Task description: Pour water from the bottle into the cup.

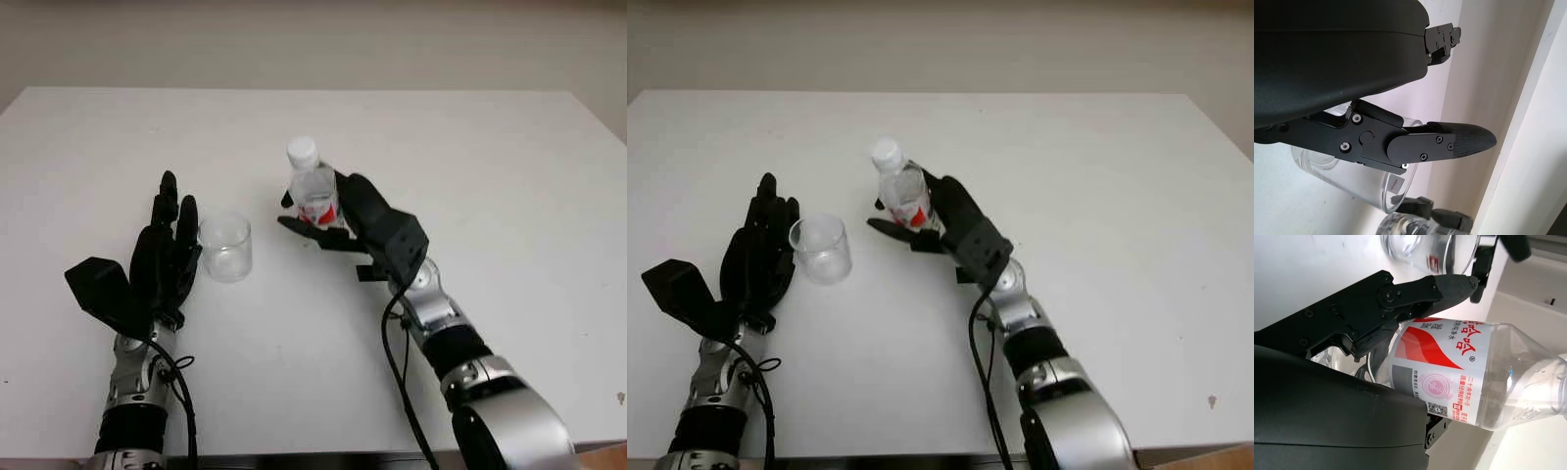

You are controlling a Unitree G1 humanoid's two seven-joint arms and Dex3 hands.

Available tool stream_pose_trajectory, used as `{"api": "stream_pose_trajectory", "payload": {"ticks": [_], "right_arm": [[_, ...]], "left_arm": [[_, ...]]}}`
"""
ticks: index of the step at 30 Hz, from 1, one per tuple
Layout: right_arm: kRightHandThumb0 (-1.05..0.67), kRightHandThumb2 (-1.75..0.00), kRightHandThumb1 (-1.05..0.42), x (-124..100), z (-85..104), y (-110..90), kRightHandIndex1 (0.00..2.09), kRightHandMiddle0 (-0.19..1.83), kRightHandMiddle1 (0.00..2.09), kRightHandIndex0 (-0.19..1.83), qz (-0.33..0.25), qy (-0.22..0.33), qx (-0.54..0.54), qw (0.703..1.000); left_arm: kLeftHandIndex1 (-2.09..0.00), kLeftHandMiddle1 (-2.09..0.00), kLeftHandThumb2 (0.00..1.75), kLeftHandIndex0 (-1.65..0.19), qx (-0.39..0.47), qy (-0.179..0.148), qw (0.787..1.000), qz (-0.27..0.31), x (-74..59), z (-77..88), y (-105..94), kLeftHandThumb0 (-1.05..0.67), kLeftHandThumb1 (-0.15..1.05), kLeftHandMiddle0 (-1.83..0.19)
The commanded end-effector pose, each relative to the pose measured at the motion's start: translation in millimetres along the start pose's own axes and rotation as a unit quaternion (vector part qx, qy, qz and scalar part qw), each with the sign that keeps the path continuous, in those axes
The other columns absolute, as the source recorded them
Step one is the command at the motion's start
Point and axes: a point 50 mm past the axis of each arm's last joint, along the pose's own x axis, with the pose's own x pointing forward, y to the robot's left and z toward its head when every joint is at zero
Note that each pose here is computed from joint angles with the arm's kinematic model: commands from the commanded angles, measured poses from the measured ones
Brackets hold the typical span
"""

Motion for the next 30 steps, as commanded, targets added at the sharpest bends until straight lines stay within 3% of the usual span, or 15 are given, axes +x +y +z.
{"api": "stream_pose_trajectory", "payload": {"ticks": [1,8,17,30], "right_arm": [[-0.39,-0.39,-1.05,10.5,11.3,-10.5,2.09,1.23,2.09,1.55,-0.002,-0.016,-0.043,0.999],[-0.40,-0.34,-1.05,23.5,21.0,-15.5,2.09,0.98,2.09,1.33,0.005,-0.024,-0.149,0.988],[-0.43,-0.28,-1.05,34.3,32.4,-20.3,2.09,0.86,2.09,1.26,0.015,-0.047,-0.312,0.949],[-0.41,-0.19,-1.05,42.4,51.0,-16.6,2.09,0.83,2.09,1.31,0.003,-0.141,-0.489,0.861]], "left_arm": [[-0.06,-0.06,0.43,0.14,-0.006,0.011,1.000,0.005,-2.7,-6.4,0.1,-0.71,1.05,0.11],[-0.06,-0.05,0.42,0.14,-0.008,0.008,1.000,0.003,-1.9,-5.8,-0.4,-0.71,1.05,0.12],[-0.06,-0.06,0.41,0.15,-0.009,0.005,1.000,0.010,-1.1,-5.1,1.4,-0.72,1.05,0.12],[-0.06,-0.06,0.41,0.13,-0.011,0.003,1.000,0.013,-0.3,-5.4,1.5,-0.72,1.05,0.11]]}}
